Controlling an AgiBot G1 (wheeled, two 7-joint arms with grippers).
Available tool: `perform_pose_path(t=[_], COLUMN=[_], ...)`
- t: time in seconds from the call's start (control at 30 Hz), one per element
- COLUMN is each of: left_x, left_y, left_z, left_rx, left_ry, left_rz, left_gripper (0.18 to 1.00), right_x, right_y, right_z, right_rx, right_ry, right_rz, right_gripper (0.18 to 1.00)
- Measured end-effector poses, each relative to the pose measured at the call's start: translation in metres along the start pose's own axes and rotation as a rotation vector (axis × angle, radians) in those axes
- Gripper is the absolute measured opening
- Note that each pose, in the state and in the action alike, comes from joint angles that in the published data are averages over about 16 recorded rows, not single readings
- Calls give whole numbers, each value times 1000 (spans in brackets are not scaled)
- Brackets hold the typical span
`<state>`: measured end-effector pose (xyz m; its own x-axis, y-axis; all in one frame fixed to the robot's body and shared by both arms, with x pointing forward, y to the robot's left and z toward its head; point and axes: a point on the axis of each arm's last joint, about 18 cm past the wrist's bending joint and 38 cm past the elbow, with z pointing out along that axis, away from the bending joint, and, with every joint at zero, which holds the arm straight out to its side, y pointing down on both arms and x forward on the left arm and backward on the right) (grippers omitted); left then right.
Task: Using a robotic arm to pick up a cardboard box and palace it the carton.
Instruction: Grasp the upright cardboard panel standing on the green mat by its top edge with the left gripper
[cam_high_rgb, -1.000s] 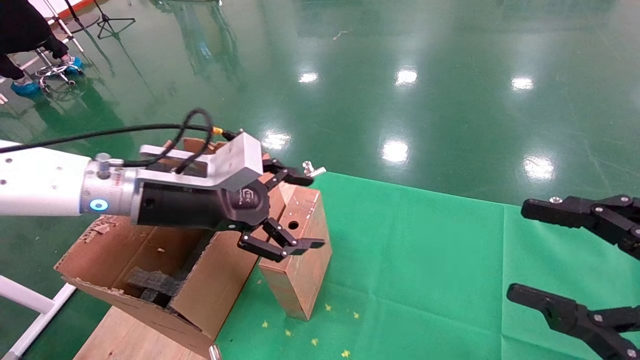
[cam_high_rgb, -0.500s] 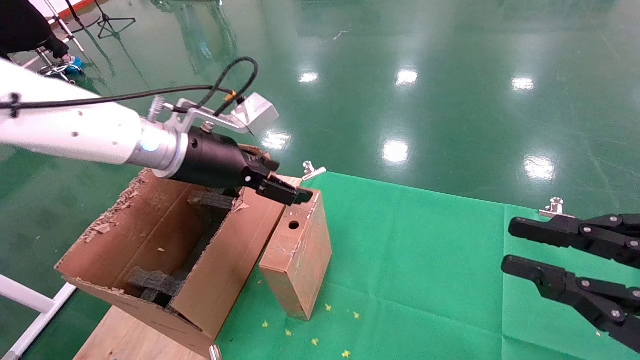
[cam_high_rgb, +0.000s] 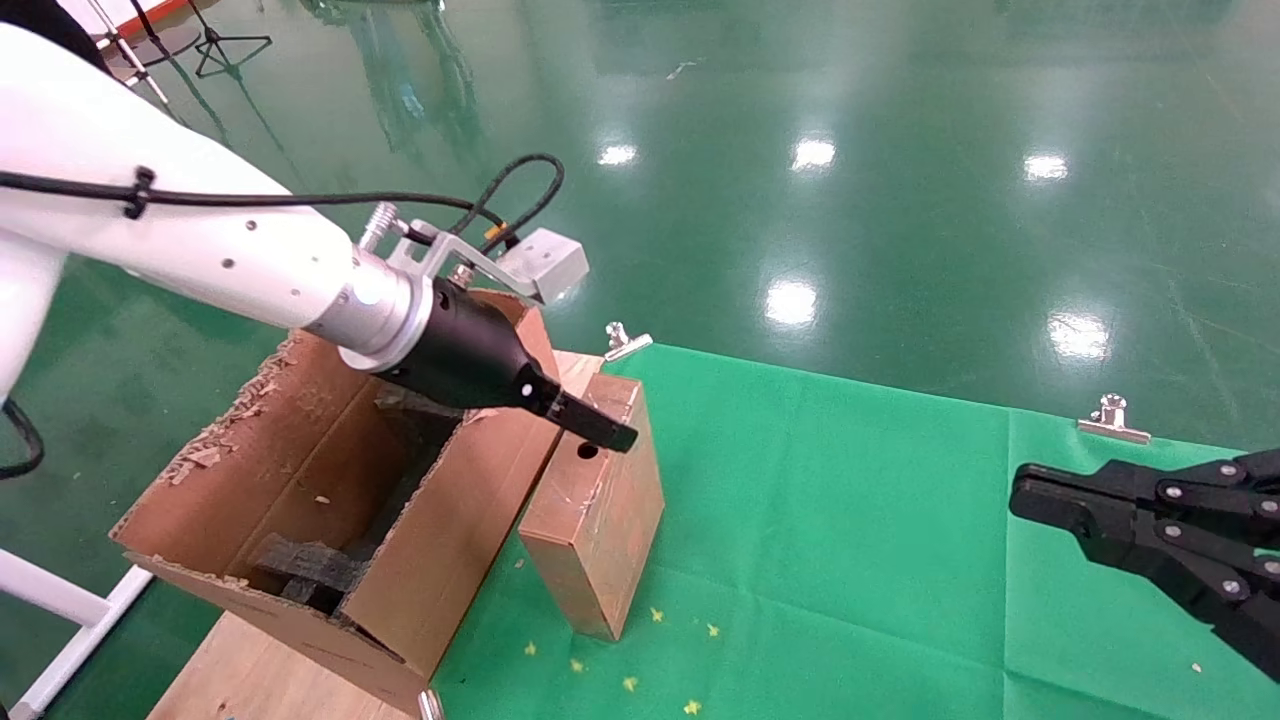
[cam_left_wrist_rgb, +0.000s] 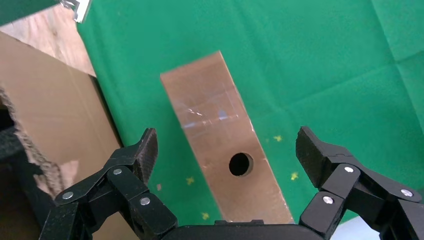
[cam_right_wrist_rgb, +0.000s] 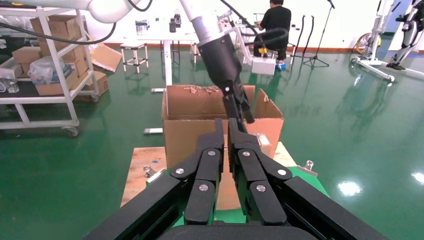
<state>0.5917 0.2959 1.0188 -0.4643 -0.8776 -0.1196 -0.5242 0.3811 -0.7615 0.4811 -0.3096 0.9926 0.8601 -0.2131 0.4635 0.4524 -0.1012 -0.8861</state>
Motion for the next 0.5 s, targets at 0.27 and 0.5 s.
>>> perform_pose_path(t=[0.27,0.5], left_x=[7,10], left_y=[7,12], left_z=[15,25], left_rx=[-64,-99], left_ry=[-14,-20], left_rz=[-8,3], left_gripper=[1001,1001], right_x=[0,0], right_y=[0,0], right_z=[0,0], right_rx=[0,0], right_ry=[0,0], right_rz=[0,0], right_gripper=[199,191])
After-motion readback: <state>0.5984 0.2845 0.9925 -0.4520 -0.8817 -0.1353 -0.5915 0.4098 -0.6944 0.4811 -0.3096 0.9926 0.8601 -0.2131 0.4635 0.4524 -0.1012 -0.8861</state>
